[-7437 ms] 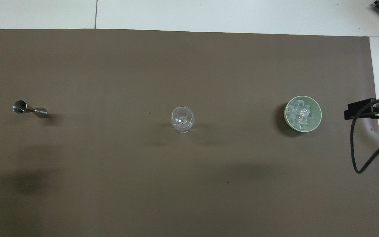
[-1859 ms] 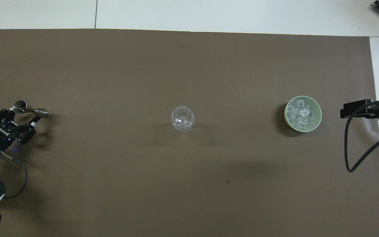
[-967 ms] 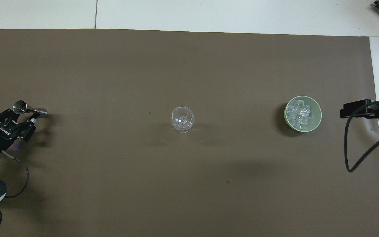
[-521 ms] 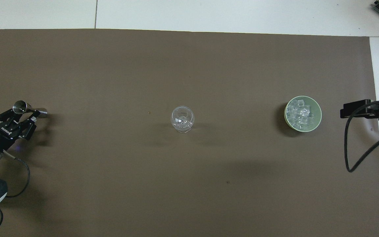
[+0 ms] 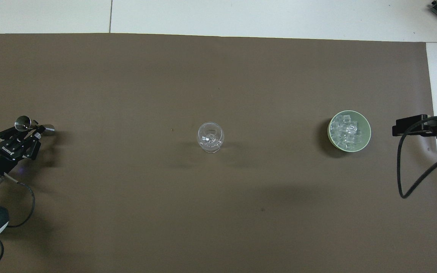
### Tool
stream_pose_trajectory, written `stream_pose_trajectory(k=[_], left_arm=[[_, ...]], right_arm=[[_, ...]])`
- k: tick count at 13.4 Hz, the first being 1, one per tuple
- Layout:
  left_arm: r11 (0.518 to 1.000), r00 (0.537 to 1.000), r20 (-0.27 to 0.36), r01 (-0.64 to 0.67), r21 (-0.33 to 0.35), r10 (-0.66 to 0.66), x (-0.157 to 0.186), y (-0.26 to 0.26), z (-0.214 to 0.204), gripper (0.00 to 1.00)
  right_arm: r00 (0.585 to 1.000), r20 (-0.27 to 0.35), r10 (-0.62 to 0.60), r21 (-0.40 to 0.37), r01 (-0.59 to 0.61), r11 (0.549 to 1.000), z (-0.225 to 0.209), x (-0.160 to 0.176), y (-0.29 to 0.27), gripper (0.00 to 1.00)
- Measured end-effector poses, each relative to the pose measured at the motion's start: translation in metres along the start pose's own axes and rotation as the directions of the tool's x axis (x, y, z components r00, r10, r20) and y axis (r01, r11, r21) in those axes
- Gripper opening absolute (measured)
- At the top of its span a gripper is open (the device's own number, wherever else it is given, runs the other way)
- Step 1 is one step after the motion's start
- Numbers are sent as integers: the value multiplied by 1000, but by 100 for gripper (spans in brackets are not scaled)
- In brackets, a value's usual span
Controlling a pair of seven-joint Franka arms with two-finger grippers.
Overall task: Pour wine and add ice with both arms
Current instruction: 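Close the left gripper around the metal jigger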
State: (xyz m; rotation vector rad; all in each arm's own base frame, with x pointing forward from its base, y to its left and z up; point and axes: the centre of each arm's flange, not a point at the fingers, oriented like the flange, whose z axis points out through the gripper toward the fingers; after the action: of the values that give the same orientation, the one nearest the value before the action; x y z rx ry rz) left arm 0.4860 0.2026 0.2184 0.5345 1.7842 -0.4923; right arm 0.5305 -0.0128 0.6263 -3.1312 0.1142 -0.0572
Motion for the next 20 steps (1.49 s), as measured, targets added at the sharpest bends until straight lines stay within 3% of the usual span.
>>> stream_pose_trajectory(k=[3,16,20], left_arm=[[1000,1000,5,-5,2,5,0,-1,0,22],[1000,999,24,-21,13,21,-3,-1,2,22],[997,997,42,-68,25,67,-21,-1,10,22]], right_arm=[[1000,0,0,0,0,1000,0,0,0,100],[1000,0,0,0,0,1000,0,0,0,100],[1000,0,0,0,0,1000,0,0,0,100]])
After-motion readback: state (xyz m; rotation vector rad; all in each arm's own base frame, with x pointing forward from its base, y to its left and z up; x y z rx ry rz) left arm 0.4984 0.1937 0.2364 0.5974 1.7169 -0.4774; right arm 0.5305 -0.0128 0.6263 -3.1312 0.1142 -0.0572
